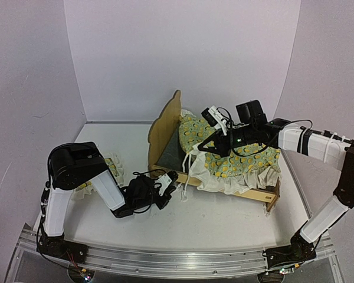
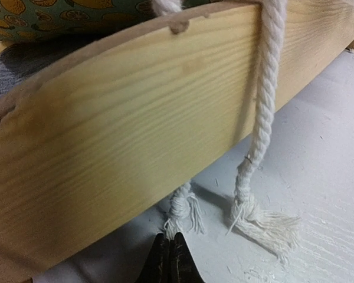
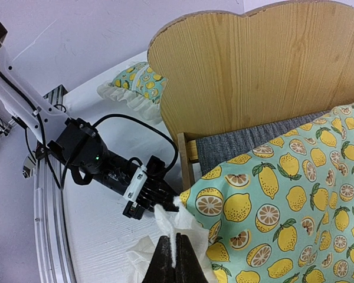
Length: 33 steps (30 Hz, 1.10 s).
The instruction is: Set up the pet bed
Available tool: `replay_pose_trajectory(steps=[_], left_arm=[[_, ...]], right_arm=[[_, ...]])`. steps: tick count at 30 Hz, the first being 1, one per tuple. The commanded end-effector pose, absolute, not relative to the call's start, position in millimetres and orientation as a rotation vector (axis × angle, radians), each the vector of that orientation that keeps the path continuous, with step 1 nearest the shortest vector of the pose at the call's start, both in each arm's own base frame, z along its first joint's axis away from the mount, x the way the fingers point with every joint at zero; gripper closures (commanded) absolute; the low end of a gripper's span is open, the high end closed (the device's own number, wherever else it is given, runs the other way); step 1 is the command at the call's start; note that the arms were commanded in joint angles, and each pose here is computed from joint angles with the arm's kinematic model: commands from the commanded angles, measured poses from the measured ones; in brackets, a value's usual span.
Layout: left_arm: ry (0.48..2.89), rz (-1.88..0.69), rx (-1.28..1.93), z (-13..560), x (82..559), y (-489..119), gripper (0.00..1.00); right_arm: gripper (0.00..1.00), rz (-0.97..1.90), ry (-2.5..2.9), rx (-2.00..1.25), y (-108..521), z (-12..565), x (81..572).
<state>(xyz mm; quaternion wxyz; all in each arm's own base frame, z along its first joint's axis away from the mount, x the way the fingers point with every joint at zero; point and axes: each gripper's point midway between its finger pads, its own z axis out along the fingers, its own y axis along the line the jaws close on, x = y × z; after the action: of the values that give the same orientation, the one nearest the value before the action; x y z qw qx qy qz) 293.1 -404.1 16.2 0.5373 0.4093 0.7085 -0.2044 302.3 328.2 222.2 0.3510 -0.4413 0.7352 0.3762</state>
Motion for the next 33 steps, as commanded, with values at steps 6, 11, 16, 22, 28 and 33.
replay_pose_trajectory(steps=[6,11,16,22,28,33], left_arm=[[1.798,-0.479,0.867,44.7,261.2,-345.5,1.0],[1.875,-0.389,0.589,60.9,271.1,-298.9,1.0],[1.939,-0.343,0.353,62.7,277.0,-263.9,1.0],[1.991,-0.307,0.219,58.1,281.7,-239.0,1.0],[2.035,-0.321,0.126,54.1,278.7,-218.6,1.0],[2.116,-0.392,0.061,43.1,266.0,-212.0,1.0]], right_arm=[[1.0,0.944,1.878,-1.178,363.7,230.4,295.4],[1.0,0.901,1.98,-1.06,387.3,222.7,320.5],[1.0,0.943,2.035,-0.979,417.3,210.2,332.2],[1.0,0.981,2.021,-0.849,440.6,212.1,353.9],[1.0,0.938,2.018,-0.73,448.2,205.8,372.4],[1.0,0.905,1.933,-0.561,438.6,223.1,390.1]])
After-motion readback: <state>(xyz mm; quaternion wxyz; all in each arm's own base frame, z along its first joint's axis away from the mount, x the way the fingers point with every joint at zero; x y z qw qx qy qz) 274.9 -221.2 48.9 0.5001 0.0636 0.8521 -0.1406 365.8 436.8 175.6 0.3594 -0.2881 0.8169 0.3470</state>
